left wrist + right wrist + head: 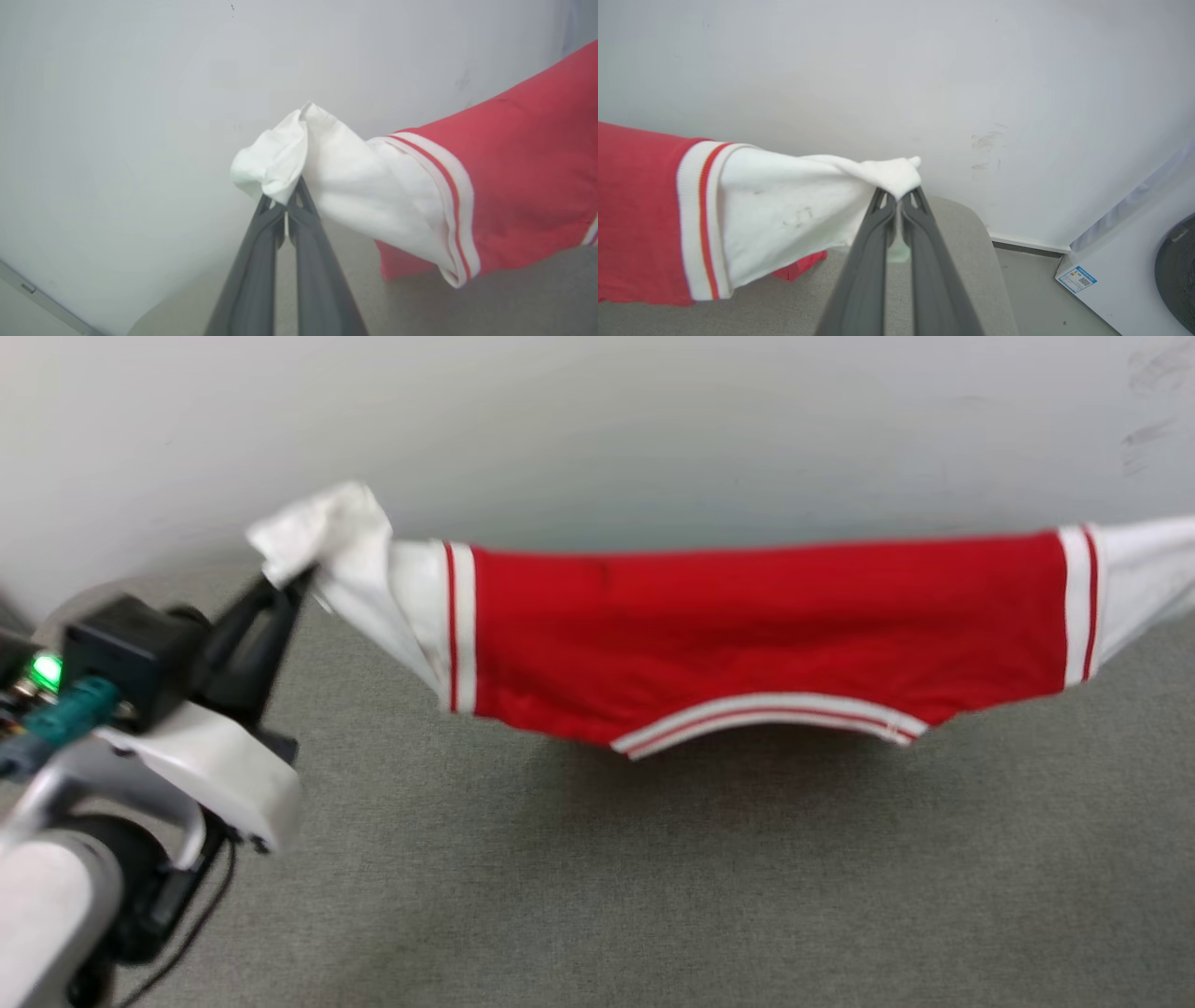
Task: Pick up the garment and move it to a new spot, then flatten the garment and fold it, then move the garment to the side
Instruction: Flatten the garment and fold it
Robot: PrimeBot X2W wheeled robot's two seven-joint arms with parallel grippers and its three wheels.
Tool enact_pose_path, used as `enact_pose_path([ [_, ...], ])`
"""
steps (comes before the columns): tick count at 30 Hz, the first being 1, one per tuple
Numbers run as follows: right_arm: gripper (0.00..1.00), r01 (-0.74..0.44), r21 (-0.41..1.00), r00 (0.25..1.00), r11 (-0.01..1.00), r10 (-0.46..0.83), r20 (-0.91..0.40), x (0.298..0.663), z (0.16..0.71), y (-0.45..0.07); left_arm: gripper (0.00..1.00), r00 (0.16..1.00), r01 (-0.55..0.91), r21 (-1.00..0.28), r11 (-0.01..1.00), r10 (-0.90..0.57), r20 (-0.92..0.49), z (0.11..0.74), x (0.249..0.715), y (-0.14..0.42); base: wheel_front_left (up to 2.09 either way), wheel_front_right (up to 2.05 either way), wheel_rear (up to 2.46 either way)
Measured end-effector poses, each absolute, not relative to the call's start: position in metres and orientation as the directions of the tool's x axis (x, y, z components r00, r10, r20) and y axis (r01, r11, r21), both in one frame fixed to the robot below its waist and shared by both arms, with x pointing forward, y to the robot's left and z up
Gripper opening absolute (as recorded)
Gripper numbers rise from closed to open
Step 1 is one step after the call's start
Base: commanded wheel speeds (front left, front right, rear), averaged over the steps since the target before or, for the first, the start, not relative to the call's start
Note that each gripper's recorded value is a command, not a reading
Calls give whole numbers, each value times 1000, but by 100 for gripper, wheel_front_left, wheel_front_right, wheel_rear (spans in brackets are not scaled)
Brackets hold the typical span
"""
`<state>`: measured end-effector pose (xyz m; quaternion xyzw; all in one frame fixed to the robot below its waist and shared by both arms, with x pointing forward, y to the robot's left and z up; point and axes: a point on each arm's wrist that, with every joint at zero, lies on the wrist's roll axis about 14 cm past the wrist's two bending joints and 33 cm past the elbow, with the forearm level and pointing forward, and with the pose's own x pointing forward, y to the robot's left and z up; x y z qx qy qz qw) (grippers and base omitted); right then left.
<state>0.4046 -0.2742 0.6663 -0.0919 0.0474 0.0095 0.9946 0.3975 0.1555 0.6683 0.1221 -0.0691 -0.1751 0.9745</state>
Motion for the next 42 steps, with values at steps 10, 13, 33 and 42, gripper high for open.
enact_pose_path([
  [10,0,-50,-232,988,971,83,133,428,761,-258,0,839,235,387,892,-387,382,787,419,158,0,0,0],
  [13,0,-57,-234,985,971,93,146,445,769,-255,0,828,227,391,892,-388,405,802,437,159,0,0,0],
  [33,0,-11,-348,989,937,62,135,628,731,-243,0,863,145,321,936,-279,422,798,649,177,0,0,0],
  [42,0,-5,-389,999,921,20,33,695,652,-247,0,875,175,344,922,-306,375,715,720,169,0,0,0],
])
